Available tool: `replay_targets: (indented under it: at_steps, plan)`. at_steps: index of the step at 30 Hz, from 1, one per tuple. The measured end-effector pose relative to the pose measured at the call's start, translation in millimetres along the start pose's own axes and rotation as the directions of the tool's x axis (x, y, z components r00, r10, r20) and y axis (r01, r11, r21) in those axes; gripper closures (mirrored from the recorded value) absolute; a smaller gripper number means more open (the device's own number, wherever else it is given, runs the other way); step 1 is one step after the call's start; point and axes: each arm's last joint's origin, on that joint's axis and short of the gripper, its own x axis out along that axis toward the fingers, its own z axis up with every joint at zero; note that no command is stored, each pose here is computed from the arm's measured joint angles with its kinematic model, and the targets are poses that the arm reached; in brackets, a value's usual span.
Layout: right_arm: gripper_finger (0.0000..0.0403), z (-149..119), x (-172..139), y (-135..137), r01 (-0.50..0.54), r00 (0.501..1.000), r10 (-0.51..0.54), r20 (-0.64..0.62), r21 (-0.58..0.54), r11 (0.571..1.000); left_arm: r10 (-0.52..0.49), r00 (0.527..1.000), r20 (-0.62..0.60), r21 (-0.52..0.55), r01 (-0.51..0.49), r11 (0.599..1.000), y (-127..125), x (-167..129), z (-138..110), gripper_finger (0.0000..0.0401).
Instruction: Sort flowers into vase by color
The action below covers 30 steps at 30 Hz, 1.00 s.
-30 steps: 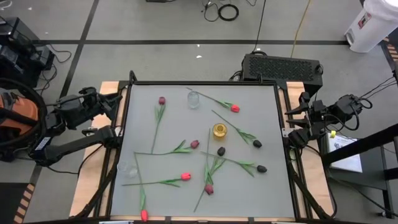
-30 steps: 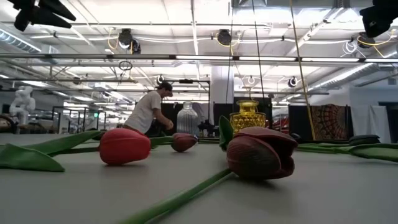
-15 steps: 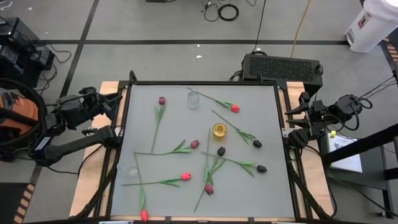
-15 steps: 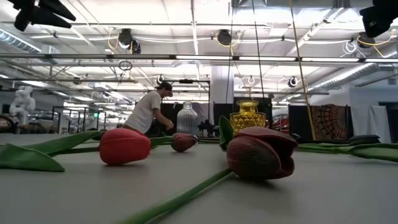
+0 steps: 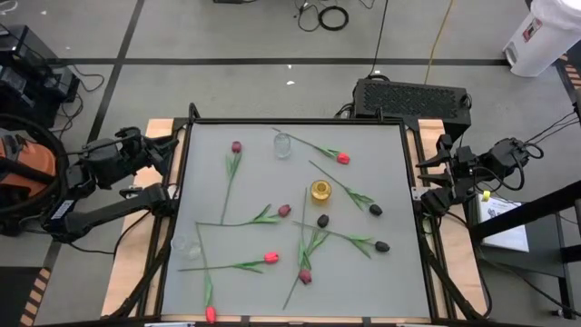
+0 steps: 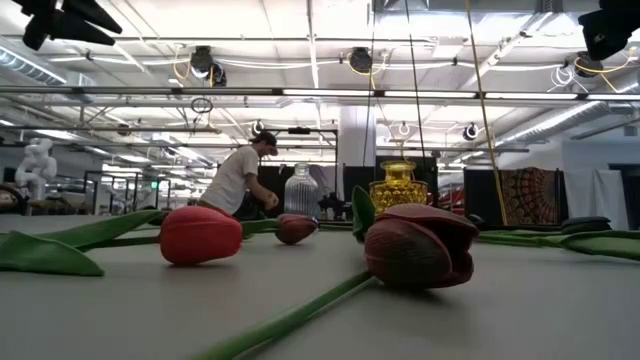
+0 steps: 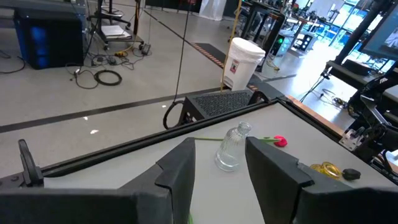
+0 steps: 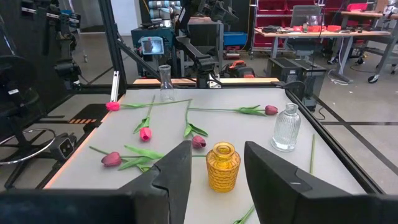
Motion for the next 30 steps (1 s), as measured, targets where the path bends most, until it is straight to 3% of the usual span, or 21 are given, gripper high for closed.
replay_targets:
  at_steps: [14, 22, 30]
  plan:
    - [0.0263, 0.4, 0.0, 0.2, -0.004, 1.000, 0.004, 0.004, 0.011, 1.000, 0.000, 1.000, 0.000, 0.000, 0.000, 1.000, 0.0, -0.1, 0.0, 0.0253]
    - [0.0263, 4.2, -0.1, 2.5, -0.075, 0.997, 0.070, 0.034, 0.152, 0.985, 0.000, 1.000, 0.000, 0.000, 0.000, 1.000, 0.0, 0.0, 0.0, 0.0253]
    - [0.0263, 4.9, -0.1, 3.0, -0.095, 0.996, 0.086, 0.040, 0.441, 0.893, 0.000, 1.000, 0.000, 0.000, 0.000, 1.000, 0.0, -0.1, 0.0, 0.0253]
